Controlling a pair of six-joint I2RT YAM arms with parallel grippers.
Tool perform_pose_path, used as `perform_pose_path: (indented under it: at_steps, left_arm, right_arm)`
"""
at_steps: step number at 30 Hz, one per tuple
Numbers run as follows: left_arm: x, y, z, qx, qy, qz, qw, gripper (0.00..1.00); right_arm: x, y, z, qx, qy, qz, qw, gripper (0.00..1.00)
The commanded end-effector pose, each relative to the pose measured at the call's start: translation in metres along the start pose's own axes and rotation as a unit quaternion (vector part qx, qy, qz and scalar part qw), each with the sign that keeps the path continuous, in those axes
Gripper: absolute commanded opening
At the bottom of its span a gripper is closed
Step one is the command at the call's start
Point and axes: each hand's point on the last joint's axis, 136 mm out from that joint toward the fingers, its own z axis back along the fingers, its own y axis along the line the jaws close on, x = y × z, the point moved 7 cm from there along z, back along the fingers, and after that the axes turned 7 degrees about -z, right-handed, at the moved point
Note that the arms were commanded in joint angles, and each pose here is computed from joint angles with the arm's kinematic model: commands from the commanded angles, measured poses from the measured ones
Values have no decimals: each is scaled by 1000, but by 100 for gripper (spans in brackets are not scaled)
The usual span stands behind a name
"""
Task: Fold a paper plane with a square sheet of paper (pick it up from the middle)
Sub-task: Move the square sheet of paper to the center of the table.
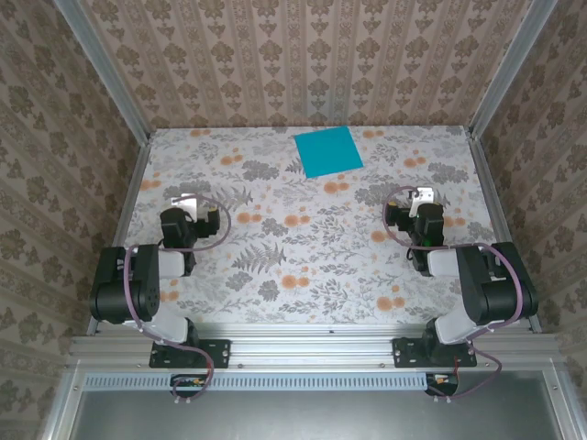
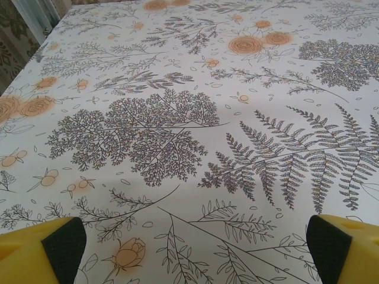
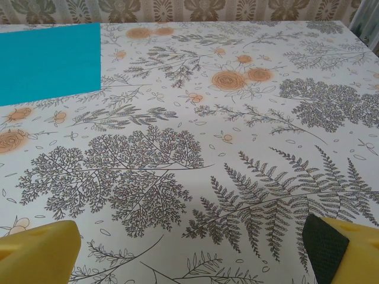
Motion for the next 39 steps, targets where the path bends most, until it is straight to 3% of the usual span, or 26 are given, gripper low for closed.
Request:
perform_pose_path:
  at_steps: [1,22,30,33,39]
  left_arm:
    - [15,1,0,-1,-29,-12,999,100]
    - [15,1,5,8,-41,-14,999,100]
    - [57,2,39,29,-40,-11,999,100]
    - [75,1,52,10,-35,22,999,100]
    - [100,-18,55,-107,20,126,986,100]
  right_arm:
    - [8,2,0,8,-20,-8,1000,100]
    - [11,1,1,15,-20,-14,1000,100]
    - [64,11,29,44,-10,-23,999,100]
    - [86,26,36,99,1,-45,994,100]
    - [117,57,23,160,56,-87,982,100]
